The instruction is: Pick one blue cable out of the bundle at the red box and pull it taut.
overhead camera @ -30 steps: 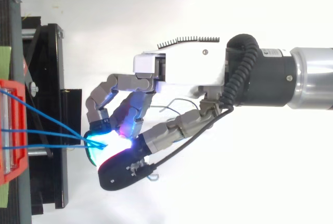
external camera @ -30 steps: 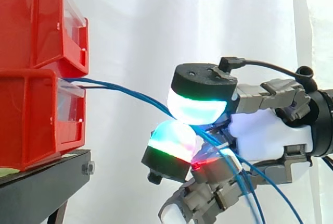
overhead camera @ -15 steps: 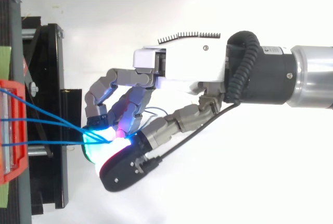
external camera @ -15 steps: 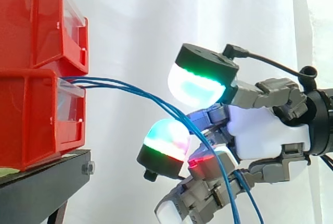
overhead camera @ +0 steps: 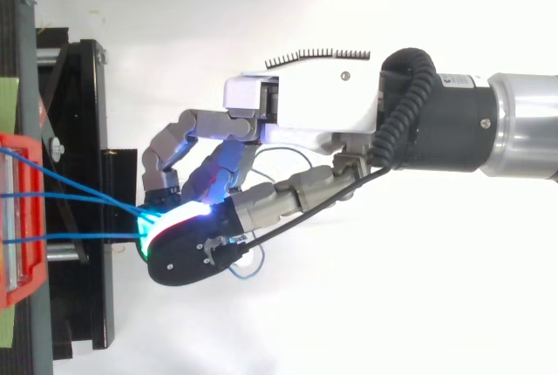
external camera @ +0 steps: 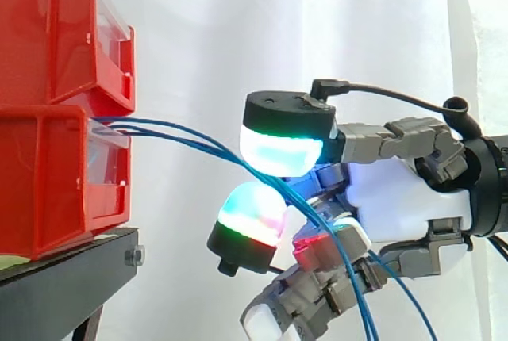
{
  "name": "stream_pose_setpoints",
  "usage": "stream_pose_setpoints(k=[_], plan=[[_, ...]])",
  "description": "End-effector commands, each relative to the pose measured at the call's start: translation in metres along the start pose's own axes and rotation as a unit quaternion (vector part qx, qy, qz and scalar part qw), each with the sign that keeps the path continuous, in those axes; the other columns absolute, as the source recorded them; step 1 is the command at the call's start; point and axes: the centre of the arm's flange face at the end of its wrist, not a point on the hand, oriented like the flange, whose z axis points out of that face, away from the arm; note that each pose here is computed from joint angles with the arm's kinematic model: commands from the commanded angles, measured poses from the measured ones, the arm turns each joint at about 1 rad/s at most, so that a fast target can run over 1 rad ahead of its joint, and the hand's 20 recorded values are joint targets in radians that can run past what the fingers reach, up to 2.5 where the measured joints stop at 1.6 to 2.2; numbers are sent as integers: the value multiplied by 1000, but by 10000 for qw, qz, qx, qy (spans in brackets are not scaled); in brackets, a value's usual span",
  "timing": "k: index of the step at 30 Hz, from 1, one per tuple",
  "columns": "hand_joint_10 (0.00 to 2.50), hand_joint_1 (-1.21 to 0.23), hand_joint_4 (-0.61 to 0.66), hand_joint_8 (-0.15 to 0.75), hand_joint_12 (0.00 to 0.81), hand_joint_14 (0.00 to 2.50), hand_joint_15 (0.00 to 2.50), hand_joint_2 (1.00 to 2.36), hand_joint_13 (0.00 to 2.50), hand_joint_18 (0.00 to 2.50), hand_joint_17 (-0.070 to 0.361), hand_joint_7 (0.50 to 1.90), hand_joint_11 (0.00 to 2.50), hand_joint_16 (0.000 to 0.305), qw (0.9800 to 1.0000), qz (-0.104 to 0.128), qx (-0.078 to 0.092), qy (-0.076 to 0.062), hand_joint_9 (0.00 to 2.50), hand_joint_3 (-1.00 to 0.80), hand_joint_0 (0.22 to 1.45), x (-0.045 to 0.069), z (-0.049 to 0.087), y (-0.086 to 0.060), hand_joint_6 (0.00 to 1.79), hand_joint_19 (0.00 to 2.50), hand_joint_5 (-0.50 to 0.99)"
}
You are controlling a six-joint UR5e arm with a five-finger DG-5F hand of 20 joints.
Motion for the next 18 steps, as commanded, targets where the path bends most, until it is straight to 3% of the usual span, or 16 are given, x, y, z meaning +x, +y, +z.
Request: stream_pose_setpoints(k=[1, 7, 14, 18], plan=[[2, -664, 159, 501, 502, 8, 311, 1008, 809, 705, 154, 980, 1223, 68, 10000, 0, -10, 0, 1292, -84, 595, 0, 0, 0, 879, 306, -112], [3, -741, 169, 496, 509, 8, 295, 1008, 799, 716, 154, 1029, 1259, 69, 10000, 0, -9, -15, 1293, -22, 604, 0, 0, 0, 881, 297, -105], [2, -845, 183, 491, 510, 8, 288, 1003, 762, 709, 155, 1143, 1267, 69, 9999, 0, 1, -137, 1288, 28, 621, -3, 0, 0, 870, 275, -98], [4, -882, 98, 466, 489, 9, 296, 1007, 734, 672, 148, 1181, 1263, 66, 9999, -30, -5, -153, 1254, 44, 650, -3, 1, 1, 885, 263, -108]])
